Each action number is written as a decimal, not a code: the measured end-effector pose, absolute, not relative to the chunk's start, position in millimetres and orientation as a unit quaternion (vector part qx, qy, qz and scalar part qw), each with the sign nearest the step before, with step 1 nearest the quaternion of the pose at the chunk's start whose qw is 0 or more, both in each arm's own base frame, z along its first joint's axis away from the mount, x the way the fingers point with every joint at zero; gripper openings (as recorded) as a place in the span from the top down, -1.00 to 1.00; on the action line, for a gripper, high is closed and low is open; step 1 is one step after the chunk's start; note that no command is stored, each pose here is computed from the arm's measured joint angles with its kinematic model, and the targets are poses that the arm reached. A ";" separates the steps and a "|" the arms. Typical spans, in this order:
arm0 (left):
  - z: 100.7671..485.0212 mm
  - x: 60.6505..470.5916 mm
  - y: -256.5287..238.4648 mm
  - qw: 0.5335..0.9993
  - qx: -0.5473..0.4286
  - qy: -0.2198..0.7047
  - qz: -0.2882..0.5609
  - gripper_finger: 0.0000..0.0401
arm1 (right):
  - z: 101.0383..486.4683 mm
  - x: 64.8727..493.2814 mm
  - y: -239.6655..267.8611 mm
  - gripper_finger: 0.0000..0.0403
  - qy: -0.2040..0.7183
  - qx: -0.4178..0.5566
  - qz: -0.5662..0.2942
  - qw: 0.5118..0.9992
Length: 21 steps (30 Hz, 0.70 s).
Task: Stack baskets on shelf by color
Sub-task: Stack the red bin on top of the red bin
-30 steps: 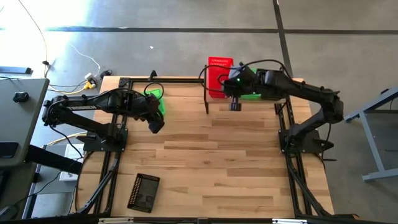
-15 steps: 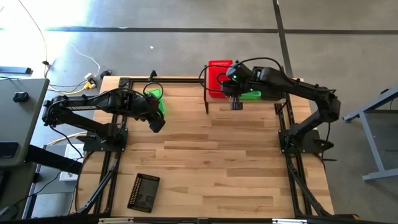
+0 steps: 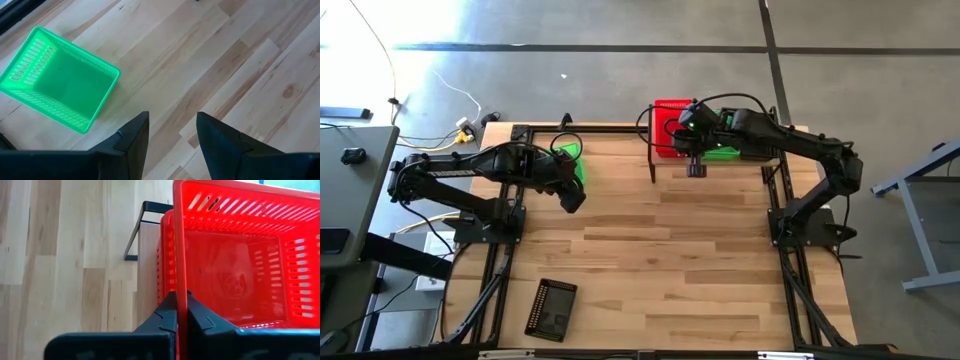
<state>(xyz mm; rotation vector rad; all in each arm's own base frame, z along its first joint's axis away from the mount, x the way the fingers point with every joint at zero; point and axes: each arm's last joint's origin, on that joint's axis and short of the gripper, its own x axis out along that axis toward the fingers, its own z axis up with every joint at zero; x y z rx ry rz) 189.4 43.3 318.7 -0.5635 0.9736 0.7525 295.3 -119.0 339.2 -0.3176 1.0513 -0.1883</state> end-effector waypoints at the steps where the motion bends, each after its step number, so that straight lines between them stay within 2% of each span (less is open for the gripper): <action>1: 318.7 189.4 43.3 0.780 -0.261 0.450 0.348 0.23 | 339.2 295.3 -119.0 1.00 0.499 -0.151 -0.090 0.849; 14: 318.7 189.3 43.3 0.780 -0.261 0.451 0.348 0.23 | 339.3 295.5 -119.1 0.98 0.494 -0.122 -0.107 0.854; 17: 318.7 189.3 43.3 0.780 -0.260 0.451 0.348 0.23 | 339.4 295.4 -119.4 0.88 0.494 -0.113 -0.117 0.854; 21: 318.7 189.3 43.3 0.780 -0.260 0.451 0.348 0.23 | 339.9 295.7 -119.6 0.64 0.497 -0.122 -0.141 0.848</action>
